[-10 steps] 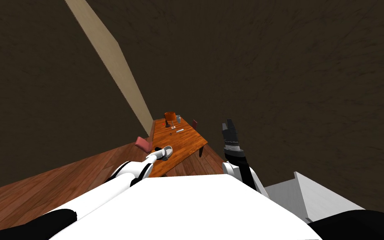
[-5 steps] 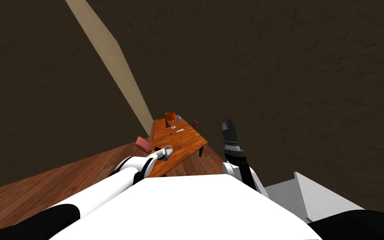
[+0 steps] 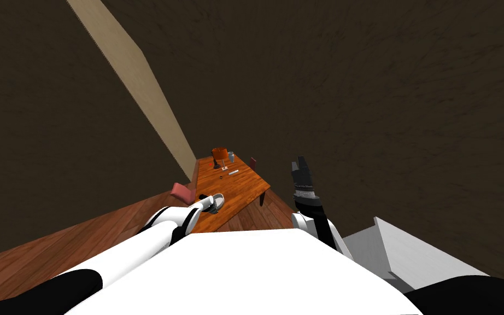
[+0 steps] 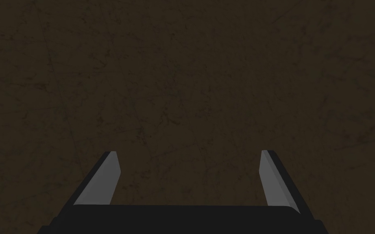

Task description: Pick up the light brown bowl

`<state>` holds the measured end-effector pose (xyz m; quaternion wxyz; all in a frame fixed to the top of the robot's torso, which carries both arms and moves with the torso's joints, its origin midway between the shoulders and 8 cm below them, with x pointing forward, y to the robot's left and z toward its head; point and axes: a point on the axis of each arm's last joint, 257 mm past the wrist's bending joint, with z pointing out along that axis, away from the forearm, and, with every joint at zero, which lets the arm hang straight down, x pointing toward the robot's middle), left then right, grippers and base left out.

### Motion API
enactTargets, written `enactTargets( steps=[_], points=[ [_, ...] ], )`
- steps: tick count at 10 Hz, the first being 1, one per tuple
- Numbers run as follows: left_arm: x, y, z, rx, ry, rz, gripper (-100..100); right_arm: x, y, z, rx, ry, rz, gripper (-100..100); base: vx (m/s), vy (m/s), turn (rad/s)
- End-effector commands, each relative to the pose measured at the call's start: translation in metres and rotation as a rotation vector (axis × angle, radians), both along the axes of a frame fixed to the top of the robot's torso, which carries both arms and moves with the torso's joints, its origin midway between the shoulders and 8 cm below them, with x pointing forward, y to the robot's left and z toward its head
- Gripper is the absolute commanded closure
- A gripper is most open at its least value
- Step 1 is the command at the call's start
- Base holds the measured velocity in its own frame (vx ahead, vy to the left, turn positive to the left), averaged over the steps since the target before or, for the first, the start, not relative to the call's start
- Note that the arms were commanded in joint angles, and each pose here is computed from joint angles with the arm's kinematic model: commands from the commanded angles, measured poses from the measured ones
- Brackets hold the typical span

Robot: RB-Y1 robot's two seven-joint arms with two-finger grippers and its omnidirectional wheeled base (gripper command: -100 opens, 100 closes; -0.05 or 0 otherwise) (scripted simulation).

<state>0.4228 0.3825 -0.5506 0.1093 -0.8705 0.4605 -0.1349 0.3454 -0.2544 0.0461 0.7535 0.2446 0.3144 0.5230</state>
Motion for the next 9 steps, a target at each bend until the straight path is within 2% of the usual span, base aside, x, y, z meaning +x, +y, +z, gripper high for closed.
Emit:
enactTargets(
  steps=[1,3,4,5,6,7,9],
  points=[
    [0.002,0.002,0.001,-0.001,-0.004,0.004,-100,0.000,0.000,0.000,0.000,0.000,0.000,0,0.013,0.019,-0.030],
    [0.002,0.002,0.001,0.001,-0.006,0.000,-100,0.000,0.000,0.000,0.000,0.000,0.000,0,0.000,0.000,0.000],
    [0.002,0.002,0.001,0.000,-0.005,0.002,0,0.000,0.000,0.000,0.000,0.000,0.000,0,0.000,0.000,0.000],
    [-0.002,-0.008,-0.006,0.000,-0.004,-0.035,-100,0.000,0.000,0.000,0.000,0.000,0.000,0,0.070,-0.012,0.242],
    [0.013,-0.011,0.003,-0.005,-0.040,-0.029,-100,0.000,0.000,0.000,0.000,0.000,0.000,0,0.098,-0.021,0.161],
    [-0.002,-0.008,-0.006,0.000,-0.004,-0.035,-100,0.000,0.000,0.000,0.000,0.000,0.000,0,0.061,-0.010,-0.021],
    [-0.002,-0.008,-0.006,0.000,-0.004,-0.035,-100,0.000,0.000,0.000,0.000,0.000,0.000,0,0.003,0.003,-0.011]
  ],
)
